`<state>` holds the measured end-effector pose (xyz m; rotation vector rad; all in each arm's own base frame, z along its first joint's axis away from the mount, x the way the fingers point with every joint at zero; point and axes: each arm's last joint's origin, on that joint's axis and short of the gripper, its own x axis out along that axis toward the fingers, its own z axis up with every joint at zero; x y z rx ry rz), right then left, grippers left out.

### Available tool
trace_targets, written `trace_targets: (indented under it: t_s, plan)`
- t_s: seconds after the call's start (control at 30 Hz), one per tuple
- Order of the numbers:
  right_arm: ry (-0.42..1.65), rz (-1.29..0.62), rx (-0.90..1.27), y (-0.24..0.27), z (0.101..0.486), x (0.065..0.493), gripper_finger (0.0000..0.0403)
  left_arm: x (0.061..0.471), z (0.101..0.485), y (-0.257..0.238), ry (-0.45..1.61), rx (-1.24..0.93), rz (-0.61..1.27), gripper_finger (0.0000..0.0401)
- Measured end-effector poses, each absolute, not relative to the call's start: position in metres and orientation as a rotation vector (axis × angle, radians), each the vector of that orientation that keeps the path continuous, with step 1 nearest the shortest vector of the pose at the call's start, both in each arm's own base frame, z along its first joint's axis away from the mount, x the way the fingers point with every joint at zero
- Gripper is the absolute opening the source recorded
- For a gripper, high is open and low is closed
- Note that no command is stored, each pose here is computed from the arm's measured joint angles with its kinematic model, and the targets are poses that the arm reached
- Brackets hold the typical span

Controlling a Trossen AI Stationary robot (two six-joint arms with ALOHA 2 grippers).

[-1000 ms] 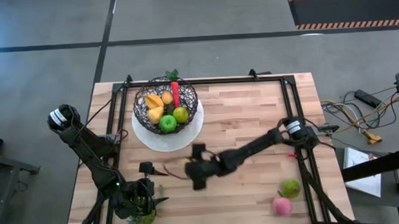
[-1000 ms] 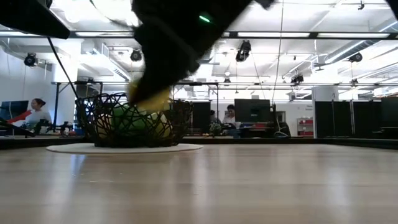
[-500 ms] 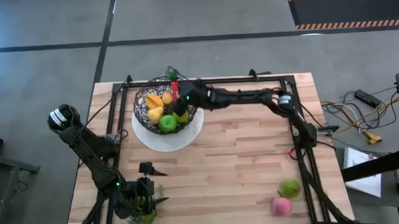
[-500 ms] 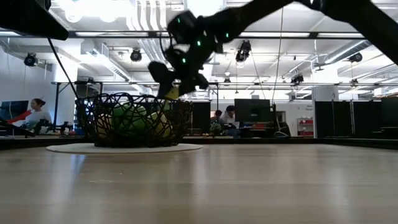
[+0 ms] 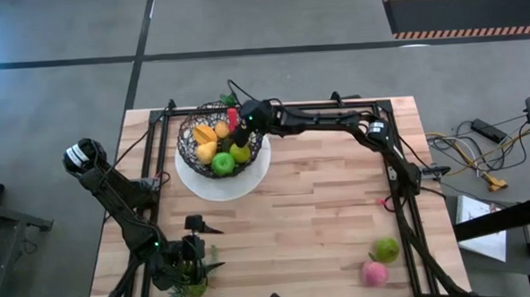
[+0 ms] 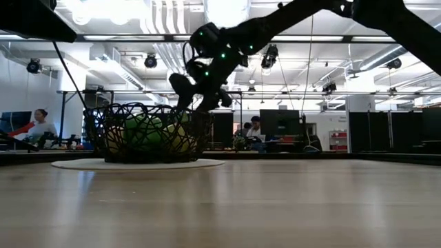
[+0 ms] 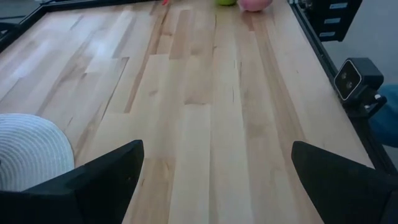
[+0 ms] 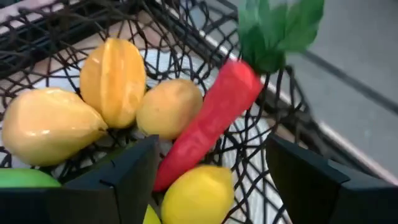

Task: Build produce basket
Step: Put the peach into the wire basket

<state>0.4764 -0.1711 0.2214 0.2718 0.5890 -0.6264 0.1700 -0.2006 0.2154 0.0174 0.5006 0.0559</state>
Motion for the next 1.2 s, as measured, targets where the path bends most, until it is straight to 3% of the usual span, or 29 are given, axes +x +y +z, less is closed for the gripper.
trace_targets:
  t_s: [0.17,0.33,0.47,0.63,0.87,1.0,1.2]
  plan:
    - [0.621,-0.572,0.143,-0.137,0.26,0.477,0.0277,0.171,0.211,-0.203,0.508,0.021,0.062,0.0391]
    - [0.78,-0.503,-0.143,-0.049,0.291,0.461,0.0256,0.174,0.2,-0.207,0.527,0.033,0.075,0.0391]
    - [0.904,-0.399,-0.252,0.034,0.305,0.429,0.0238,0.178,0.191,-0.211,0.537,0.05,0.08,0.0391]
    - [1.053,-0.313,-0.223,0.128,0.306,0.373,0.0224,0.18,0.184,-0.213,0.55,0.085,0.092,0.0391]
    - [1.143,-0.359,-0.072,0.233,0.283,0.287,0.0221,0.183,0.19,-0.211,0.458,0.182,0.169,0.0391]
    - [1.26,-0.349,0.127,0.276,0.267,0.24,0.0221,0.187,0.195,-0.211,0.394,0.232,0.202,0.0391]
    - [1.348,-0.481,0.422,0.314,0.257,0.184,0.0224,0.195,0.201,-0.211,0.36,0.262,0.198,0.0391]
